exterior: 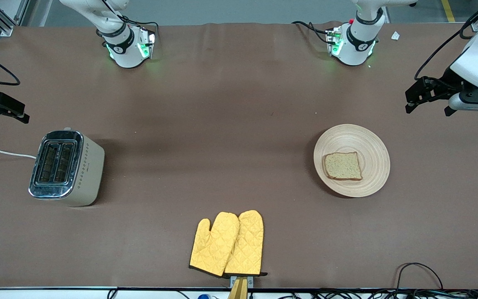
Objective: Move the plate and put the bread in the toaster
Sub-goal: 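Move the left gripper toward the rim of the wooden plate, then lower the left gripper and grasp the wooden plate rim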
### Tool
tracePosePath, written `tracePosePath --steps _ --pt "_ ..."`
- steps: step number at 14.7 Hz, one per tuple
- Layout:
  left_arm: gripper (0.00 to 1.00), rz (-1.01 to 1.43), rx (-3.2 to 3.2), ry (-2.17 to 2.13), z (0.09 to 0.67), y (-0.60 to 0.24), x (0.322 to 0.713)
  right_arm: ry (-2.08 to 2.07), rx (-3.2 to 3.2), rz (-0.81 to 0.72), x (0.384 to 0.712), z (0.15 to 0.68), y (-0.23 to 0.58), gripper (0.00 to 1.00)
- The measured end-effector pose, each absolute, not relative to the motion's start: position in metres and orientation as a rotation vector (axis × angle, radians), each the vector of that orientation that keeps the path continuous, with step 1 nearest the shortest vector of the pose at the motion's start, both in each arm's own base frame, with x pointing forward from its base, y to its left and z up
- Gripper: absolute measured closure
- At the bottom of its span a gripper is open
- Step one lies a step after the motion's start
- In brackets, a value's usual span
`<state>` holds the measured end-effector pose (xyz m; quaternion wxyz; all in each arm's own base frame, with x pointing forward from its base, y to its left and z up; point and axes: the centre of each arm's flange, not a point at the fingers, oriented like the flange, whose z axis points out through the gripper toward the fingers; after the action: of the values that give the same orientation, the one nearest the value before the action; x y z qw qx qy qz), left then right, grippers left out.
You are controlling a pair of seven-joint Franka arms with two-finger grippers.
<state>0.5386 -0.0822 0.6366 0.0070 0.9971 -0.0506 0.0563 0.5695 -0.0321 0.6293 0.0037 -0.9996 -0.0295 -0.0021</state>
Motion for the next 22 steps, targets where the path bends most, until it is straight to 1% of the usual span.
tracePosePath --steps 8,11,13,15,17,19,22 --pt "0.0 0.141 3.122 -0.149 0.631 -0.078 0.541 -0.15 -3.126 0.075 0.564 0.625 -0.012 0.0" --pt "0.0 0.076 3.123 -0.147 0.614 -0.065 0.549 -0.156 -3.126 0.081 0.564 0.625 -0.01 0.0" --pt "0.0 0.007 3.061 -0.133 0.594 -0.036 0.561 -0.155 -3.126 0.084 0.564 0.625 -0.01 0.0" --pt "0.0 -0.069 2.946 -0.108 0.557 0.015 0.577 -0.157 -3.125 0.091 0.563 0.624 -0.009 0.0" --pt "0.0 -0.146 2.805 -0.045 0.502 0.07 0.592 -0.164 -3.125 0.093 0.563 0.624 -0.007 0.0" --pt "0.0 -0.21 2.653 -0.021 0.432 0.112 0.604 -0.171 -3.124 0.093 0.563 0.624 -0.004 0.0" --pt "0.0 -0.275 2.458 -0.042 0.321 0.141 0.614 -0.177 -3.124 0.095 0.563 0.624 -0.002 0.0"
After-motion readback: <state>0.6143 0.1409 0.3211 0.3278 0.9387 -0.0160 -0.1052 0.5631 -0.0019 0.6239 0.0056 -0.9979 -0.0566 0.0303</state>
